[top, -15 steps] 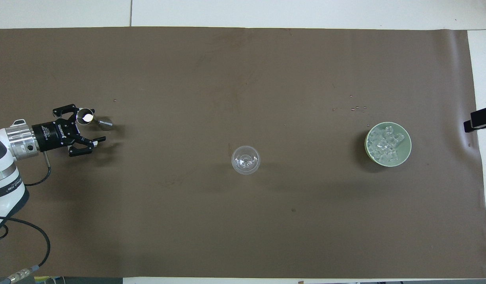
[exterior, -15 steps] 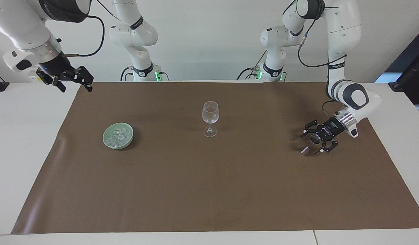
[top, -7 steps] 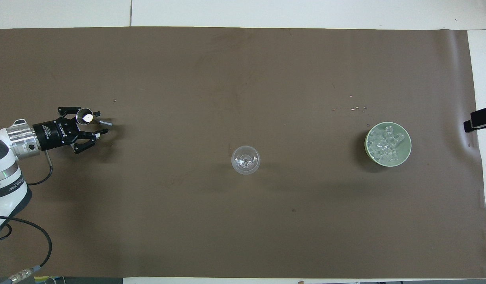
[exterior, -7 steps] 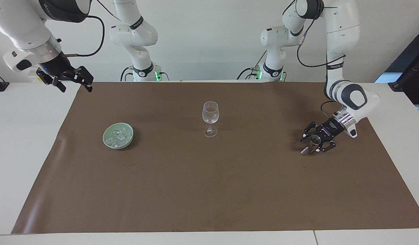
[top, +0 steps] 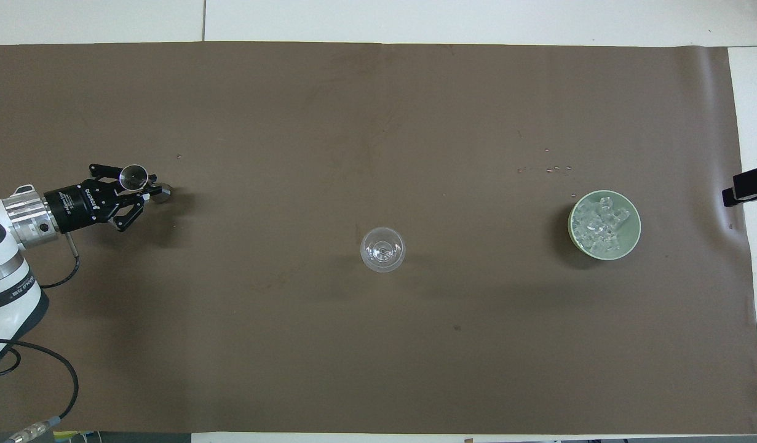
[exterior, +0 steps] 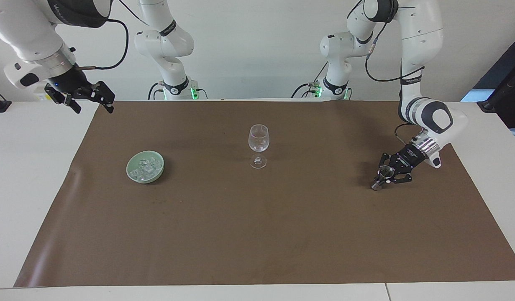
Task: Pour wine and add ice with both arms
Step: 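Lift the silver cup with the left gripper and carry it to the glass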
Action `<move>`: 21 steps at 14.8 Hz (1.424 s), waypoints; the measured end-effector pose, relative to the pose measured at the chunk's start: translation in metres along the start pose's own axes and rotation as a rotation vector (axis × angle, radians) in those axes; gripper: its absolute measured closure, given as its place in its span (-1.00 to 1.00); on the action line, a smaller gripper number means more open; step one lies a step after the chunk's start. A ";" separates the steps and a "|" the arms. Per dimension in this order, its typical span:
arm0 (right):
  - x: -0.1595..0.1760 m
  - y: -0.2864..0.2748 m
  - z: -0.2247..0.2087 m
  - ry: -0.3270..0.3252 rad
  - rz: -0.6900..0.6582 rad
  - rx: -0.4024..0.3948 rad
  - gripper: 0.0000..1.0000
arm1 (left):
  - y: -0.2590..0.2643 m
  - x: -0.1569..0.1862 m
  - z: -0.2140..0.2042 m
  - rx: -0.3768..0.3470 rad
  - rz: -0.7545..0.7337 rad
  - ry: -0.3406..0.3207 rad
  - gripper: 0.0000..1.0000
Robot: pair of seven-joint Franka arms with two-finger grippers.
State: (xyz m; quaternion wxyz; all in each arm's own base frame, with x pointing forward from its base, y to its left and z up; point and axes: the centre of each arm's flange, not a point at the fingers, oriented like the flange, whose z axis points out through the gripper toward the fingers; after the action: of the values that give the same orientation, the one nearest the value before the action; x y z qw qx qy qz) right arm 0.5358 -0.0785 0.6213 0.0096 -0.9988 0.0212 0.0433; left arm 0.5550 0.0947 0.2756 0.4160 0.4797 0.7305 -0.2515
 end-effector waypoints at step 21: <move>0.000 0.000 0.000 0.000 0.000 0.000 -1.00 | -0.137 -0.274 0.059 0.257 0.071 0.081 0.57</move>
State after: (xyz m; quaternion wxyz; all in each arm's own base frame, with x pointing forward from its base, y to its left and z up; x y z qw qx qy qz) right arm 0.5358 -0.0785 0.6213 0.0096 -0.9988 0.0212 0.0433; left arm 0.5053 -0.1418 0.4730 0.3299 0.5644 0.6911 -0.3082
